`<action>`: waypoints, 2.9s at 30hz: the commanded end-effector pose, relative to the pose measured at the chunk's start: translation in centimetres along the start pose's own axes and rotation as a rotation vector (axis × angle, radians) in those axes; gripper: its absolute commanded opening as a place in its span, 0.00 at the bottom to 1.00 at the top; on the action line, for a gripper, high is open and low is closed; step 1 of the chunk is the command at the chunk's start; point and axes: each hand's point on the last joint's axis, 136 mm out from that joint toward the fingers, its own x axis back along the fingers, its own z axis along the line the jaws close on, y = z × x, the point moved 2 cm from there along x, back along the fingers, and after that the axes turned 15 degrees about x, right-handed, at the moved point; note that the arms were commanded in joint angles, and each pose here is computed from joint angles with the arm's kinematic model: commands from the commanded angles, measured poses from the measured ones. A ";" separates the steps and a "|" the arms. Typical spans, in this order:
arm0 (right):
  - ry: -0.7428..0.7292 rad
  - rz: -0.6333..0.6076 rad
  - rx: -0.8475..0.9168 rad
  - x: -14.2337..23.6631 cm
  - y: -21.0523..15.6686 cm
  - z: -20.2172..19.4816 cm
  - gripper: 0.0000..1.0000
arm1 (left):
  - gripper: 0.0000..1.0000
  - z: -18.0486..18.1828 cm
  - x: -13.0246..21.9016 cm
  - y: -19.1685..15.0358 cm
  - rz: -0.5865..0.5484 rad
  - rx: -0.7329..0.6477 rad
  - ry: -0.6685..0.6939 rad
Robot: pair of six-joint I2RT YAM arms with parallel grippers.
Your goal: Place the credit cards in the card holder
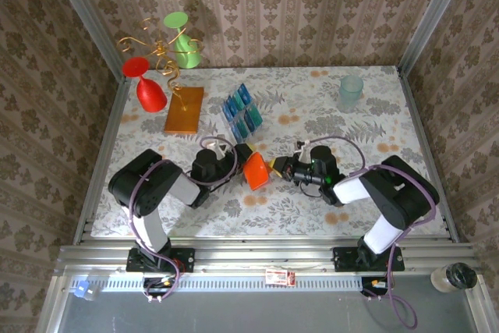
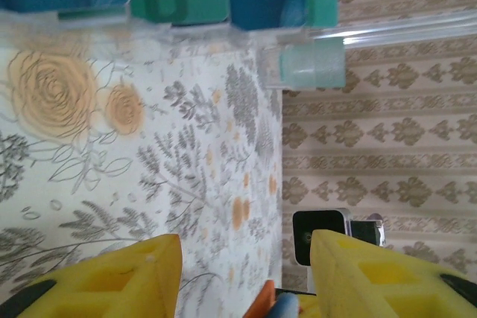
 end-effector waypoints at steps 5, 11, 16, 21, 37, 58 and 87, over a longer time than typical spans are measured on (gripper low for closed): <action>-0.078 -0.063 0.029 0.3 -1.1 -2.9 0.00 | 0.52 2.8 1.1 0.1 -0.010 -0.079 0.084; -0.103 -0.072 0.026 0.4 -1.3 -3.3 0.00 | 0.57 4.3 2.0 0.1 -0.028 -0.189 0.255; -0.121 -0.071 0.026 0.4 -1.3 -3.5 0.00 | 0.62 3.1 2.8 -0.1 -0.031 -0.362 0.416; -0.133 -0.074 0.023 0.4 -1.5 -3.7 0.00 | 0.64 1.3 2.4 -1.3 0.003 -0.560 0.572; -0.153 -0.094 0.007 0.3 -1.6 -4.0 0.00 | 0.72 0.8 0.0 -3.5 0.118 -0.912 0.912; -0.220 -0.136 -0.019 1.1 -1.6 -5.5 0.00 | 0.68 1.1 3.0 -2.6 0.086 -0.952 0.950; -0.342 -0.210 -0.061 2.2 -1.3 -7.0 0.00 | 0.64 7.2 6.3 -0.1 0.087 -0.959 1.150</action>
